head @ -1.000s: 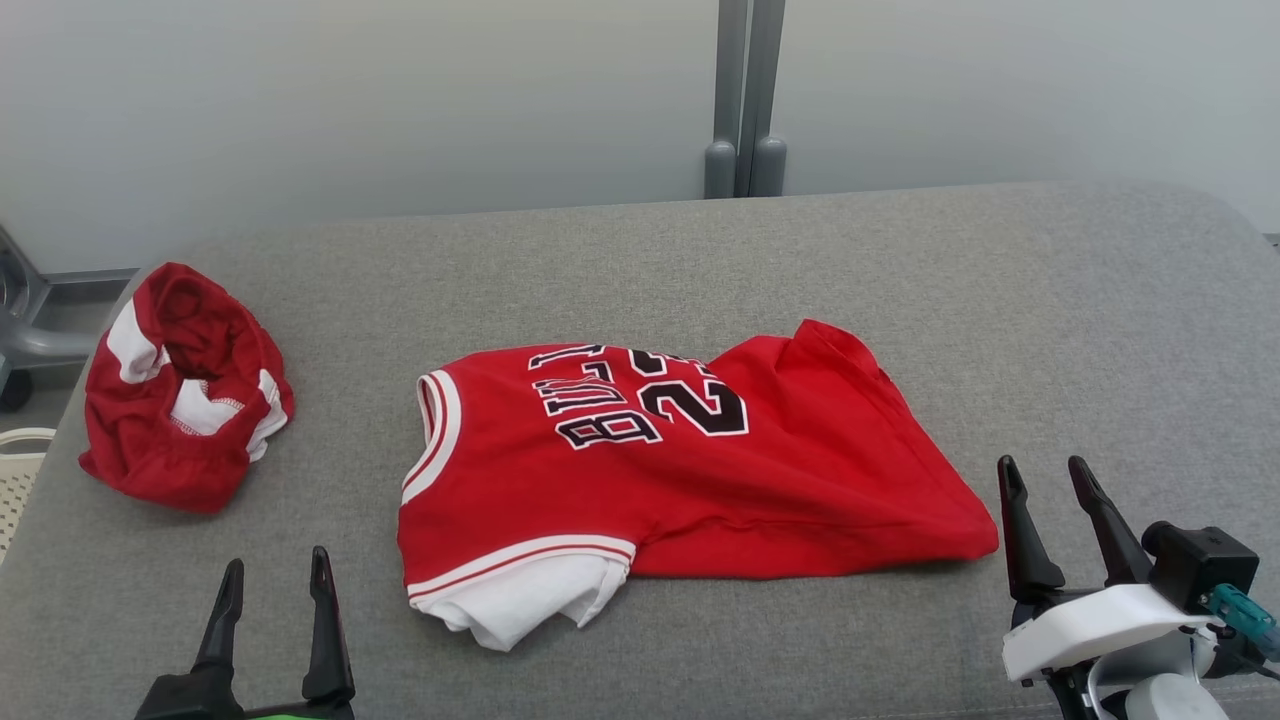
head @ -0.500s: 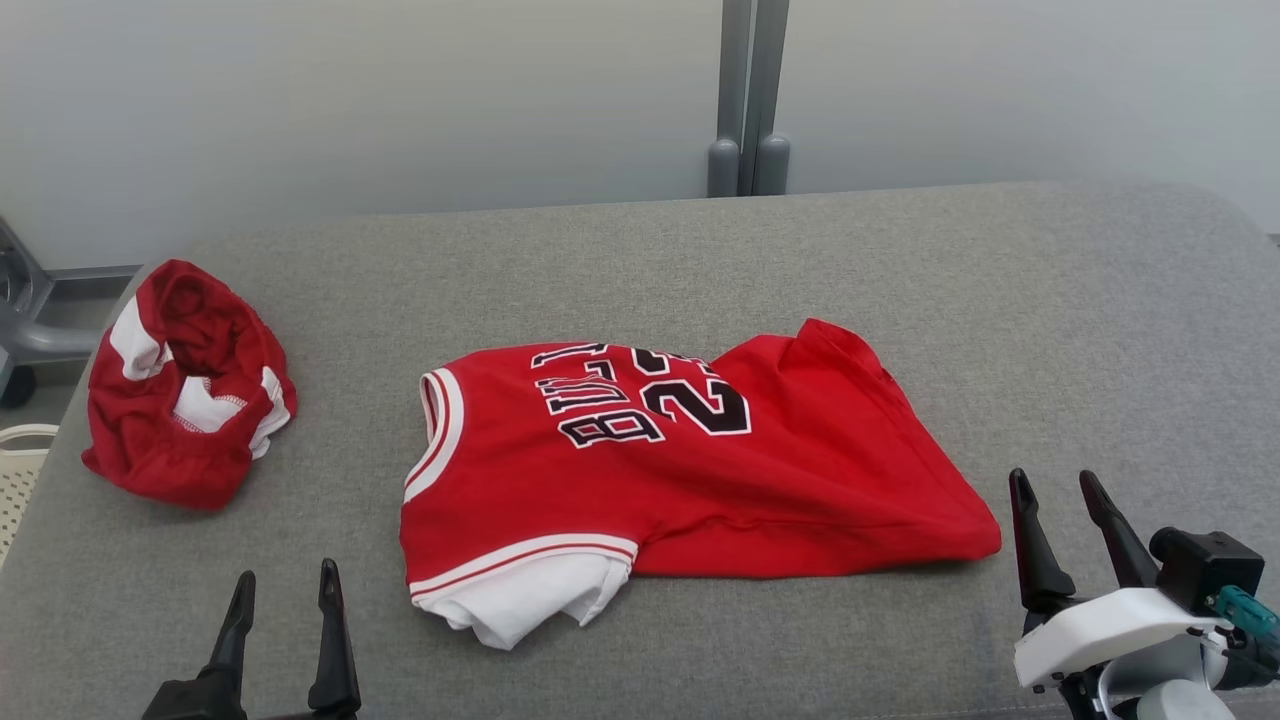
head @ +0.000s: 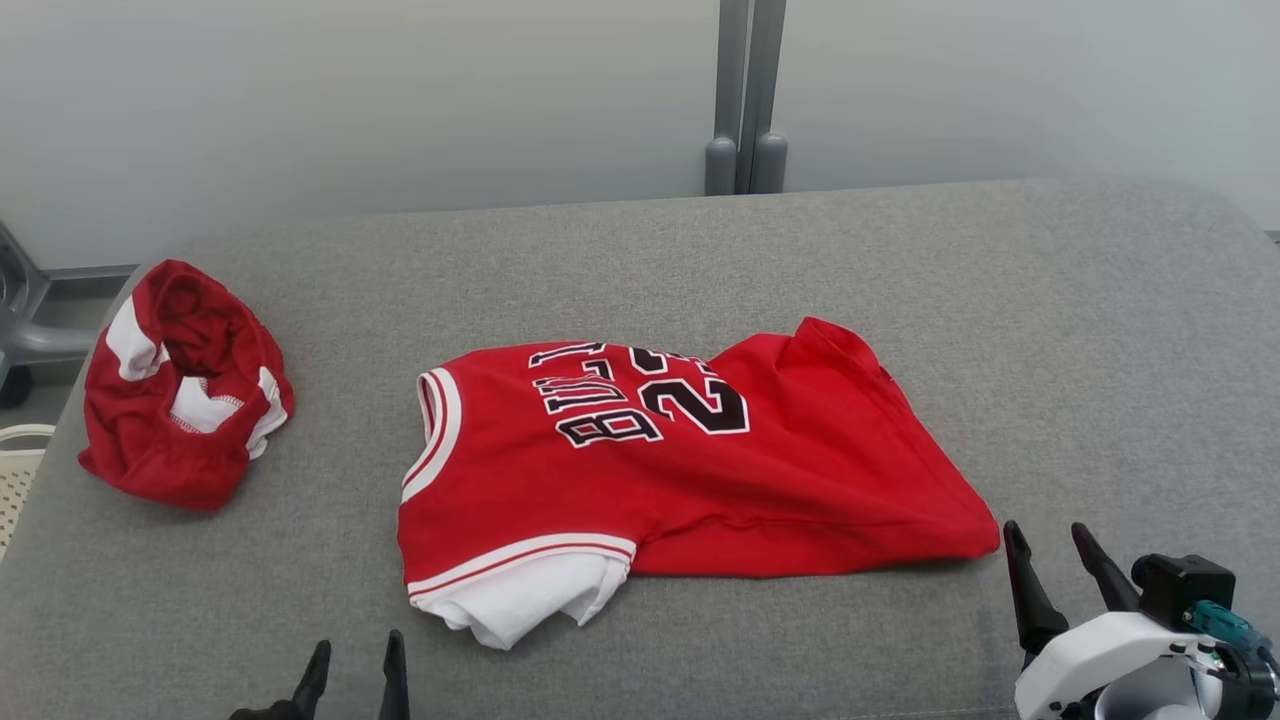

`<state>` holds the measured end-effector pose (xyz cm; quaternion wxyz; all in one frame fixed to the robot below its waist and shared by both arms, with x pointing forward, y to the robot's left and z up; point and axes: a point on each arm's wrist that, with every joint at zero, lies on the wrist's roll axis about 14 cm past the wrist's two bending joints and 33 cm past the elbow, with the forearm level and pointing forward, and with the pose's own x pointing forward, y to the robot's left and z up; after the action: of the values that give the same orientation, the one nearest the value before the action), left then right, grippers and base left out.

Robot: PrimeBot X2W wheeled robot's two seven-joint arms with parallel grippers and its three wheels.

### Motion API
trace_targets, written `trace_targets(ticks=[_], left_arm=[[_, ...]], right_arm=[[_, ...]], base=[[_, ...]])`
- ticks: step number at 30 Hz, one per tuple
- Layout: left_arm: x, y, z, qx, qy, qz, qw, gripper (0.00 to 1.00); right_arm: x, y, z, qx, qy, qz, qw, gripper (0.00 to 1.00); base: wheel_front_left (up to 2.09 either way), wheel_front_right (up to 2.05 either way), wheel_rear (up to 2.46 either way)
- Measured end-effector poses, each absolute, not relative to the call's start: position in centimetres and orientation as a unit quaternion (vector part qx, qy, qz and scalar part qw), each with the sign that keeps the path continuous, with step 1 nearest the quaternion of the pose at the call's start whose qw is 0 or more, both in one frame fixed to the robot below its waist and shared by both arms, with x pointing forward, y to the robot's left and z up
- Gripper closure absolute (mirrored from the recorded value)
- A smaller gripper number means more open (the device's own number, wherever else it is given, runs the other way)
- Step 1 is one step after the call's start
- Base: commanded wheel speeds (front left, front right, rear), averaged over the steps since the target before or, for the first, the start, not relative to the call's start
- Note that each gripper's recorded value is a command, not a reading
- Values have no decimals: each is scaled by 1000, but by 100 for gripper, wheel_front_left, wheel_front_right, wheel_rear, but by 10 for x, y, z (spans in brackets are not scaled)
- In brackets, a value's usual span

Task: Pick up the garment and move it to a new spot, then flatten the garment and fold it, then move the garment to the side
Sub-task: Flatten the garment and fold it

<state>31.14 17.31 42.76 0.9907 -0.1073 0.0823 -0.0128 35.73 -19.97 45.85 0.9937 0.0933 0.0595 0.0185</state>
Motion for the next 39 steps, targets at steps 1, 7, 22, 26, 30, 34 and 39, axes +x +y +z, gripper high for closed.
trace_targets(ticks=[1, 7, 22, 26, 30, 34, 39], left_arm=[[311, 171, 422, -111, 92, -15, 989, 0], [315, 153, 404, -116, 127, -42, 984, 0], [327, 122, 377, -111, 188, -96, 971, 0], [333, 117, 372, -109, 200, -106, 968, 0], [339, 110, 369, -111, 209, -117, 965, 0], [344, 109, 364, -113, 220, -118, 962, 9], [348, 106, 363, -119, 226, -121, 959, 100]], right_arm=[[357, -199, 455, 93, 66, 19, 993, 0], [362, -198, 441, 95, 87, 20, 991, 0], [383, -188, 429, 94, 109, 29, 989, 0], [389, -189, 419, 89, 128, 29, 987, 0], [395, -185, 411, 88, 143, 31, 985, 0], [395, -177, 400, 89, 164, 39, 982, 0], [399, -172, 396, 91, 174, 43, 980, 100]], base=[[0, 0, 0], [0, 0, 0], [0, 0, 0], [0, 0, 0], [0, 0, 0], [0, 0, 0], [0, 0, 0]])
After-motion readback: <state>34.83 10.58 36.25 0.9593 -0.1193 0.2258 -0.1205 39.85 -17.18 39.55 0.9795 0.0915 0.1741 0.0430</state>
